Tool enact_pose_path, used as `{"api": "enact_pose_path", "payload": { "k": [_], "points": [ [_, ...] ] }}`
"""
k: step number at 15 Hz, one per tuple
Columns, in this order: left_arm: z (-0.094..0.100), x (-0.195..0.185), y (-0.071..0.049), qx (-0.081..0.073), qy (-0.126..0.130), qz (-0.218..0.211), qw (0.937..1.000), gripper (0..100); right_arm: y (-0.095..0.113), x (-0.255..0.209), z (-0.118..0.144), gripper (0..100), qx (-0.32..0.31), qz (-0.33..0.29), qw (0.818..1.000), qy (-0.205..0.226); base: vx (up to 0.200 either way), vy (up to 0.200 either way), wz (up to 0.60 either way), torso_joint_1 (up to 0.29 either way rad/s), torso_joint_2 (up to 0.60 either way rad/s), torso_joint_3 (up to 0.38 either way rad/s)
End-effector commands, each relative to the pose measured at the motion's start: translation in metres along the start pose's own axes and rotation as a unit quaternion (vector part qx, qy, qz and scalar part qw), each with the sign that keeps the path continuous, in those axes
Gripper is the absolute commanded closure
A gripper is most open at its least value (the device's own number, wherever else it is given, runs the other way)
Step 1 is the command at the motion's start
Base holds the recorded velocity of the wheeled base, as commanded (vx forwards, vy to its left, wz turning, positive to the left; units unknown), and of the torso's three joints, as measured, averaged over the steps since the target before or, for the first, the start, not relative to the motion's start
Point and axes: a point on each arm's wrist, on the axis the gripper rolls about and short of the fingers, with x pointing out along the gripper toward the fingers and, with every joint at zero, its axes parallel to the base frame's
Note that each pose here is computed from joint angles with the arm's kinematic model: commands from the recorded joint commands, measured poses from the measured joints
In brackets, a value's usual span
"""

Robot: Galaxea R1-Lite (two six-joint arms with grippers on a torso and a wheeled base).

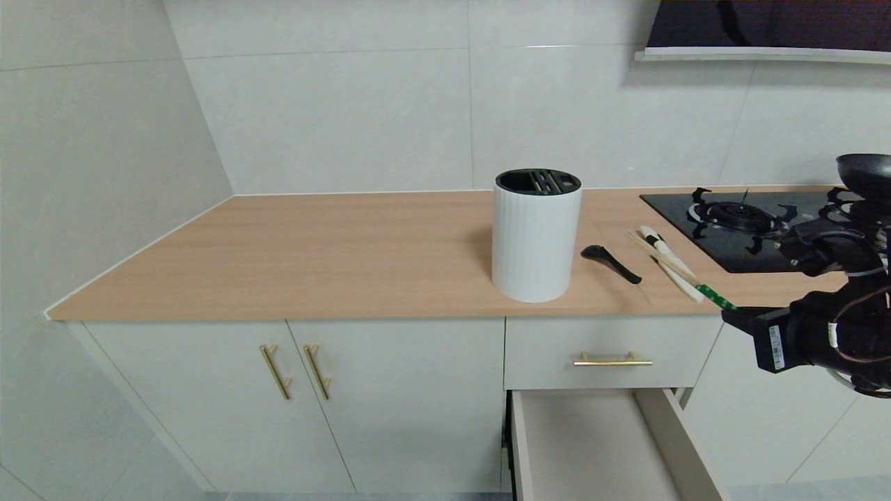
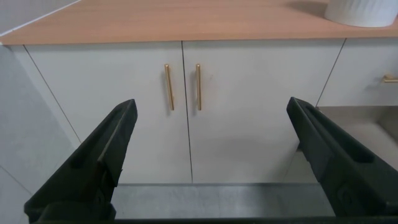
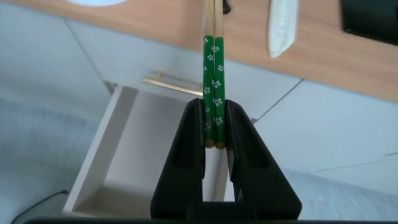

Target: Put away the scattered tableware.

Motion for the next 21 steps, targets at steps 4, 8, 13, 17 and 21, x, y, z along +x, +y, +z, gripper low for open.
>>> {"api": "enact_pose_path", "payload": {
  "k": [4, 8, 13, 17, 21],
  "points": [
    [0.0, 0.0, 0.0, 0.0, 0.0, 0.0, 1.0, 0, 0.023, -0.01, -0.007, 100, -0.026, 0.05, 0.998, 0.023, 0.0, 0.0, 0.0, 0.0, 0.0, 0.0],
    [0.0, 0.0, 0.0, 0.0, 0.0, 0.0, 1.0, 0, 0.037, -0.019, -0.012, 100, -0.047, 0.085, 0.994, 0.043, 0.0, 0.0, 0.0, -0.09, 0.2, 0.119],
    [0.0, 0.0, 0.0, 0.0, 0.0, 0.0, 1.0, 0, 0.044, -0.02, -0.017, 100, -0.059, 0.1, 0.992, 0.052, 0.0, 0.0, 0.0, -0.194, 0.47, 0.27],
    [0.0, 0.0, 0.0, 0.0, 0.0, 0.0, 1.0, 0, 0.051, -0.017, -0.022, 100, -0.067, 0.112, 0.989, 0.065, 0.0, 0.0, 0.0, -0.189, 0.48, 0.283],
    [0.0, 0.0, 0.0, 0.0, 0.0, 0.0, 1.0, 0, 0.053, -0.008, -0.027, 100, -0.07, 0.113, 0.987, 0.085, 0.0, 0.0, 0.0, -0.163, 0.46, 0.289]
  ]
}}
